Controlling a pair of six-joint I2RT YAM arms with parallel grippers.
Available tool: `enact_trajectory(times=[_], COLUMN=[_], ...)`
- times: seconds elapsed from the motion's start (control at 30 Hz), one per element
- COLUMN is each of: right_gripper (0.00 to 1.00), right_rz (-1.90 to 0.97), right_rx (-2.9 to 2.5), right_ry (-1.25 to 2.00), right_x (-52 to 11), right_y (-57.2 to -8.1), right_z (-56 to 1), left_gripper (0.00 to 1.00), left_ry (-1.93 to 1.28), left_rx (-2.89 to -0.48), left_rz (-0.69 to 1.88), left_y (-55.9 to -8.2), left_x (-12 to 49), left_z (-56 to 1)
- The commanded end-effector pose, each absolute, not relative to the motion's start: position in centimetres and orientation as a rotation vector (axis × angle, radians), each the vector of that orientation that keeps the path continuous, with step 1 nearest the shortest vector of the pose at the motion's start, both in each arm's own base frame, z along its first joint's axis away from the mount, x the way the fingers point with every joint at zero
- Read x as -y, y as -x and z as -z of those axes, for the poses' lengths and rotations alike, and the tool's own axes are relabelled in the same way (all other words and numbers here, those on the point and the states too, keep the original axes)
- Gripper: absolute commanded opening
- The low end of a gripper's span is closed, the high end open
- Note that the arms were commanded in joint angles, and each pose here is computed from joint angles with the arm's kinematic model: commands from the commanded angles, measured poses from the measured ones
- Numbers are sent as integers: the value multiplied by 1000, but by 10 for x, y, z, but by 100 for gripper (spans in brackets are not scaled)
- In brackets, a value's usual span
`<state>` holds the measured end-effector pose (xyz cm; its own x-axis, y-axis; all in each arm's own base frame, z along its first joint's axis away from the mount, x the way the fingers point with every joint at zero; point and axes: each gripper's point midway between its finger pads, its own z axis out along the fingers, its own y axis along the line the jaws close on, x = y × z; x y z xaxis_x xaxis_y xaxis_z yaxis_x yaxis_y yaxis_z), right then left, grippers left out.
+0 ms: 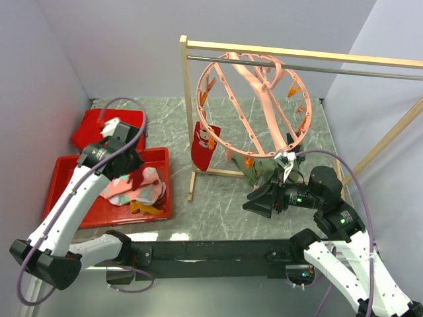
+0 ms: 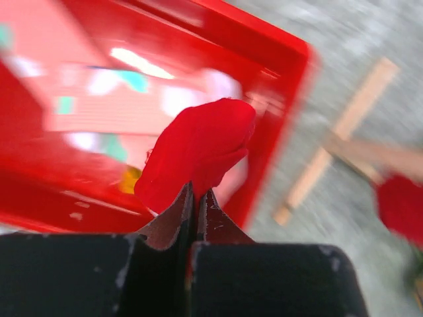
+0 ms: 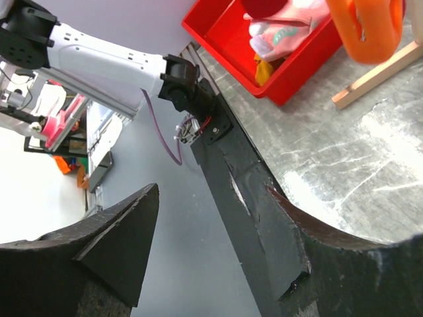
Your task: Remove the socks clipped to the hanger
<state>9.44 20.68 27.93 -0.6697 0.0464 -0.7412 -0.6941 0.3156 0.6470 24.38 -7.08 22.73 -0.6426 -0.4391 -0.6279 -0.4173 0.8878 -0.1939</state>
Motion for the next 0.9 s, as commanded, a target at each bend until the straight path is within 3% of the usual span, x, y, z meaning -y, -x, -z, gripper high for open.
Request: enact_trajectory(times=[0.0, 0.1, 0.13, 0.17, 0.2, 0.33, 0.4, 0.53, 0.7, 0.87], right_gripper=[69, 69, 69, 69, 69, 70, 70, 70, 70, 70], right_rz=[-1394, -1394, -1392, -1394, -1393, -1394, -1398, -1395, -1394, -1402], right_rx=[-1896, -1900, -1903, -1900, -1905, -1899, -1904, -1900, -1897, -1897], right_ry=[590, 592, 591, 596, 593, 596, 596, 600, 596, 594], right_x=[-207, -207, -207, -207, -207, -207, -207, -207, -207, -207], right_y=[-95, -95, -95, -95, -95, -95, -95, -95, -94, -94], right_z=[-288, -286, -286, -286, -285, -286, -285, -285, -285, -283], left_gripper=[2, 50, 80, 93, 99, 98, 97, 83, 66, 71], left_ry=[761, 821, 833, 838, 840, 792, 671, 481, 408, 181], left_rx=[-2335, -2320, -2306, -2290, -2280, -2238, -2244, -2175, -2143, -2146], left_rz=[-220, -227, -212, -191, -175, 11, 236, 619, 811, 981], left_y=[-233, -233, -232, -235, -236, -246, -257, -261, -254, -242], left_x=[12, 2, 2, 3, 4, 24, 56, 108, 135, 189], left_z=[-223, -220, -222, -225, -227, -244, -254, -279, -280, -285])
